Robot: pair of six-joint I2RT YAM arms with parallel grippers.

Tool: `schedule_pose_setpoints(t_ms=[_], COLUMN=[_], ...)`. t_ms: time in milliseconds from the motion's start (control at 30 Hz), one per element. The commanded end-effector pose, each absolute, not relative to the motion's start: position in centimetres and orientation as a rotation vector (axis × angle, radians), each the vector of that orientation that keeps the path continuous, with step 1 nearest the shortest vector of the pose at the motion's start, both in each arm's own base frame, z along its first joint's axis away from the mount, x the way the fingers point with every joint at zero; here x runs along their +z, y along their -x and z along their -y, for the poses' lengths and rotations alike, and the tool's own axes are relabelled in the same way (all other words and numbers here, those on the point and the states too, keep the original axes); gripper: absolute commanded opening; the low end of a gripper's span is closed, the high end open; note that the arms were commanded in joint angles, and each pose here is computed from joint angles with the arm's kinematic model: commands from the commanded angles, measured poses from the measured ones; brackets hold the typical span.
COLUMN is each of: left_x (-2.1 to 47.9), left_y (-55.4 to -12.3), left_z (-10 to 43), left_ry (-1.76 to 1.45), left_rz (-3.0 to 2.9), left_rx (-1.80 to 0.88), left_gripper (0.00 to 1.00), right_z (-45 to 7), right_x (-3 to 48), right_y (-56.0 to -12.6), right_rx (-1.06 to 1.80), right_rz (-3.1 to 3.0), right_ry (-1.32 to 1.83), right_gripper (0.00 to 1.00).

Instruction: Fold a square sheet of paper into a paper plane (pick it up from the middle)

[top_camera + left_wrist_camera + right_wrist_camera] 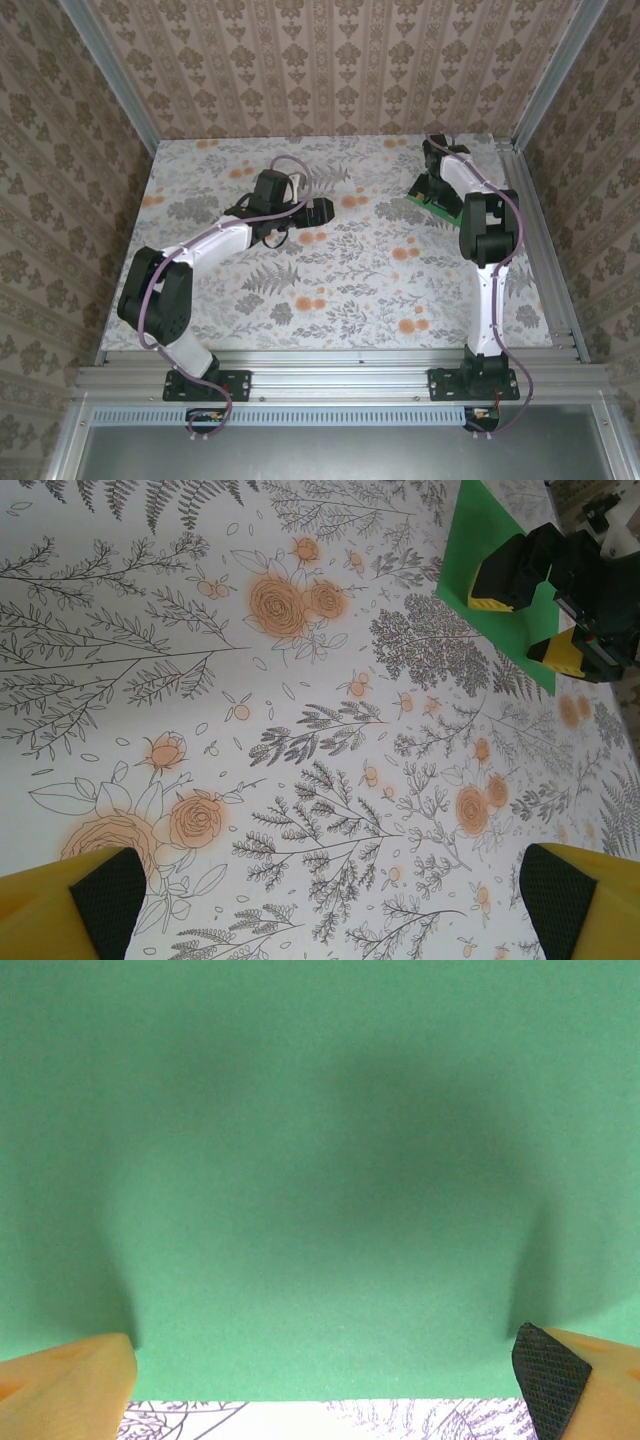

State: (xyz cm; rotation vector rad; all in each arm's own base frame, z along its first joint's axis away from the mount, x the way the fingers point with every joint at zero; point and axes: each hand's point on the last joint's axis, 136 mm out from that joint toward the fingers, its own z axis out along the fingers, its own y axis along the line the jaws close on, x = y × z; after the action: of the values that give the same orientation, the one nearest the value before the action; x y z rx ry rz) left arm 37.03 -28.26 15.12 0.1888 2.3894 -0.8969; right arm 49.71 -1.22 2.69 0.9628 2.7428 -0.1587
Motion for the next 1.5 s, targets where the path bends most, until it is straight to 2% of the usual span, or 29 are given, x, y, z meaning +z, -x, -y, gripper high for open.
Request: schedule_pose_setpoints(t_ms=[0, 233, 300, 467, 733, 833, 1067, 1233, 1467], left_x=[16.4, 15.8, 15.5, 15.2, 15.4, 15.4, 15.1, 15.2, 15.3], left_y=[-36.4, -35.5, -35.2, -34.9, -35.1, -35.0, -34.7, -34.7, -34.7], left_z=[28.0, 27.7, 27.4, 27.3, 27.7, 27.7, 27.6, 27.6, 28.1], left_ry=[-0.226, -0.245, -0.248, -0.263, -0.266, -0.261, -0.261, -0.267, -0.285], left_rz=[-2.349, -2.351, -2.353, -2.356, -2.353, -2.357, -2.376, -2.385, -2.395], left_rx=[-0.891, -0.895, -0.891, -0.884, -0.908, -0.909, -0.896, -0.890, -0.896], left_gripper=[1.00, 1.00, 1.00, 1.00, 1.00, 1.00, 1.00, 1.00, 1.00], right_z=[0.8, -1.2, -1.4, -2.6, 1.2, 2.0, 2.1, 0.1, 0.6], right_x=[2.8, 2.1, 2.0, 3.2, 5.4, 6.0, 4.3, 2.7, 0.8], right_y=[-48.6, -48.3, -48.1, -48.0, -48.3, -49.2, -50.7, -51.8, -50.0], right_rx=[-0.256, -0.149, -0.149, -0.044, -0.053, -0.108, -0.071, 0.065, -0.053], right_rz=[-2.816, -2.866, -2.875, -2.854, -2.650, -2.619, -2.667, -2.769, -2.880], right_ry=[-0.886, -0.872, -0.873, -0.874, -1.205, -1.226, -1.231, -1.164, -1.157], right_gripper=[1.00, 0.97, 0.99, 0.97, 0.97, 0.97, 0.97, 0.94, 0.91])
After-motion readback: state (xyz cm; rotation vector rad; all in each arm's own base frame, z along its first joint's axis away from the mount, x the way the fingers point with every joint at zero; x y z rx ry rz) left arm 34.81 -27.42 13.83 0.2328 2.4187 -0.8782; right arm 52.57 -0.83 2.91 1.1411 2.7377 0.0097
